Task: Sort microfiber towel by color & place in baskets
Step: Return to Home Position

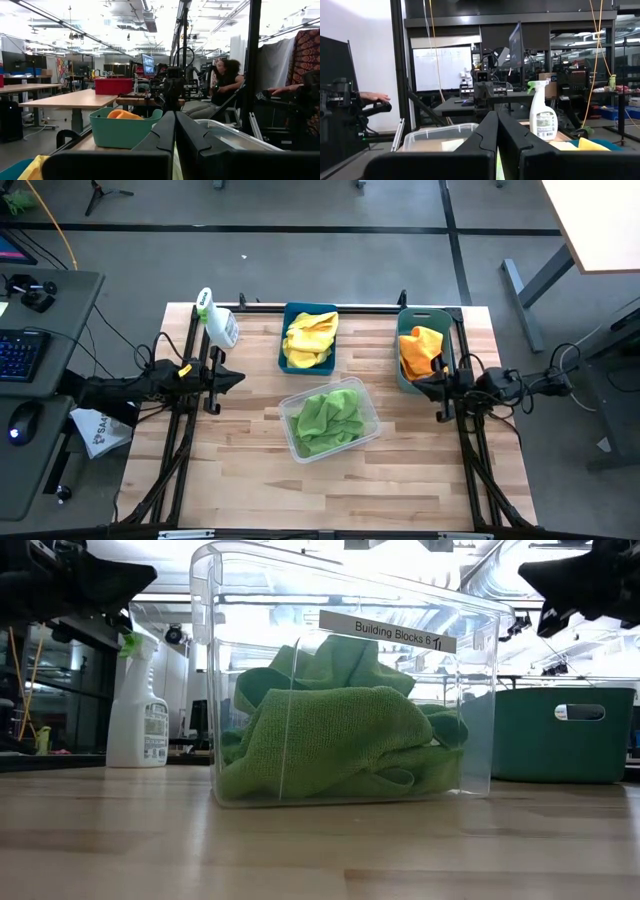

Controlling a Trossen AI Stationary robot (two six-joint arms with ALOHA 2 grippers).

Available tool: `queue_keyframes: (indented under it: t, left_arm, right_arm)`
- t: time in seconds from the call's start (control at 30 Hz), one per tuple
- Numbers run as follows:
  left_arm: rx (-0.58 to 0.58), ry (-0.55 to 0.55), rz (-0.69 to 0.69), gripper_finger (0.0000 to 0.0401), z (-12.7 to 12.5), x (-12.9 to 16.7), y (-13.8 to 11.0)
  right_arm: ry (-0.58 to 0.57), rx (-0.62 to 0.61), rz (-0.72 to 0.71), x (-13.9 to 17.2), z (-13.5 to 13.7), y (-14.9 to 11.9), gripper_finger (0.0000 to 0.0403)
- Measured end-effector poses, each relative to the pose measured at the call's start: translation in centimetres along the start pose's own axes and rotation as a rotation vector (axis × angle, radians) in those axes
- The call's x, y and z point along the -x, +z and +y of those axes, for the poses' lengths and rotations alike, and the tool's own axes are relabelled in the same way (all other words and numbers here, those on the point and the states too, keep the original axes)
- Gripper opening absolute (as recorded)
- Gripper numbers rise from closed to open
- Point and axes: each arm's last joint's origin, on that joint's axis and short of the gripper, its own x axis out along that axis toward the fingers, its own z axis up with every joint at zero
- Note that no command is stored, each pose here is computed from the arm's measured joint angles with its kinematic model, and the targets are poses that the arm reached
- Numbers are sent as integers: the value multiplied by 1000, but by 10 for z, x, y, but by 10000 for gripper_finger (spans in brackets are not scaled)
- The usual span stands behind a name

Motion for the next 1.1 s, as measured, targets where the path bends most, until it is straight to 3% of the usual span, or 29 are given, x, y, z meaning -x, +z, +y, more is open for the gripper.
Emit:
queue_keyframes:
  t: [1.1]
  left_arm:
    - [0, 0, 0, 0, 0, 0, 0]
  right_arm:
    - [1, 5, 21, 0, 0, -2, 0]
